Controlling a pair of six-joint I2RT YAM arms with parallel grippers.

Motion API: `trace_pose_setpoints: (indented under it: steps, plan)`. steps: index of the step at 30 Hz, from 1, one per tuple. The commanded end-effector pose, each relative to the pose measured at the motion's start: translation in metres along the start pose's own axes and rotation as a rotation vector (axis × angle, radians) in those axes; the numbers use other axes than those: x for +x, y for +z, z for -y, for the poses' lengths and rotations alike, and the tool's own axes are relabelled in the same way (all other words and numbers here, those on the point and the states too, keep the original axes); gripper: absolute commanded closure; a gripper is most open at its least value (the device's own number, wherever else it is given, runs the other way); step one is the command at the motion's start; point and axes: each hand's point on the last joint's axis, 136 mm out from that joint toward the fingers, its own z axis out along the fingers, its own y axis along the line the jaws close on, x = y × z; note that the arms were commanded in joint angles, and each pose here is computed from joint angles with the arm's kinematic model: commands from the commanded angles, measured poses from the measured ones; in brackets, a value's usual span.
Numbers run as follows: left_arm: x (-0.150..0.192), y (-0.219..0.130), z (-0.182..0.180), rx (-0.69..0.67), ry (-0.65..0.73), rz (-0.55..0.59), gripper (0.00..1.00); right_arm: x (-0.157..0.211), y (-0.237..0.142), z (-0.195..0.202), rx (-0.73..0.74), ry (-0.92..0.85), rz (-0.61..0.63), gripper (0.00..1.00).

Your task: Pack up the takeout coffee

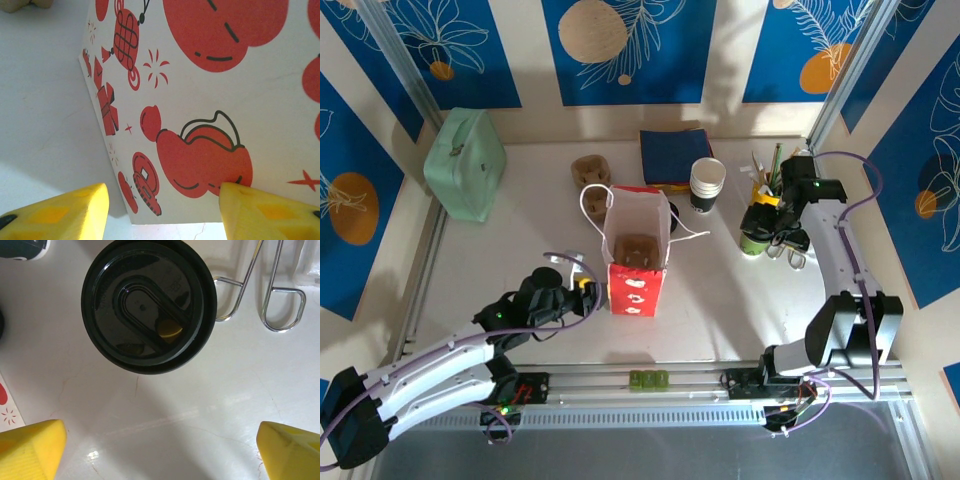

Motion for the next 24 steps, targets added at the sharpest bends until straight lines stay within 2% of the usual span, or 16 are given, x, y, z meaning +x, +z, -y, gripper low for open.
trace_pose_setpoints:
  steps: [1,7,18,24]
  plan:
    - [-0.003,-0.003,0.002,0.000,0.033,0.010,0.40,-0.011,-0.005,-0.009,-0.031,-0.031,0.012,0.04]
    - [-0.005,-0.006,0.001,-0.007,0.040,0.022,0.39,-0.019,0.005,-0.011,-0.013,-0.039,-0.023,0.04]
    - [-0.003,-0.008,-0.004,-0.026,0.037,0.026,0.39,-0.028,0.020,-0.015,0.004,-0.067,-0.072,0.12]
    - [-0.002,-0.008,-0.005,-0.033,0.034,0.025,0.39,-0.030,0.025,-0.014,0.016,-0.071,-0.095,0.13]
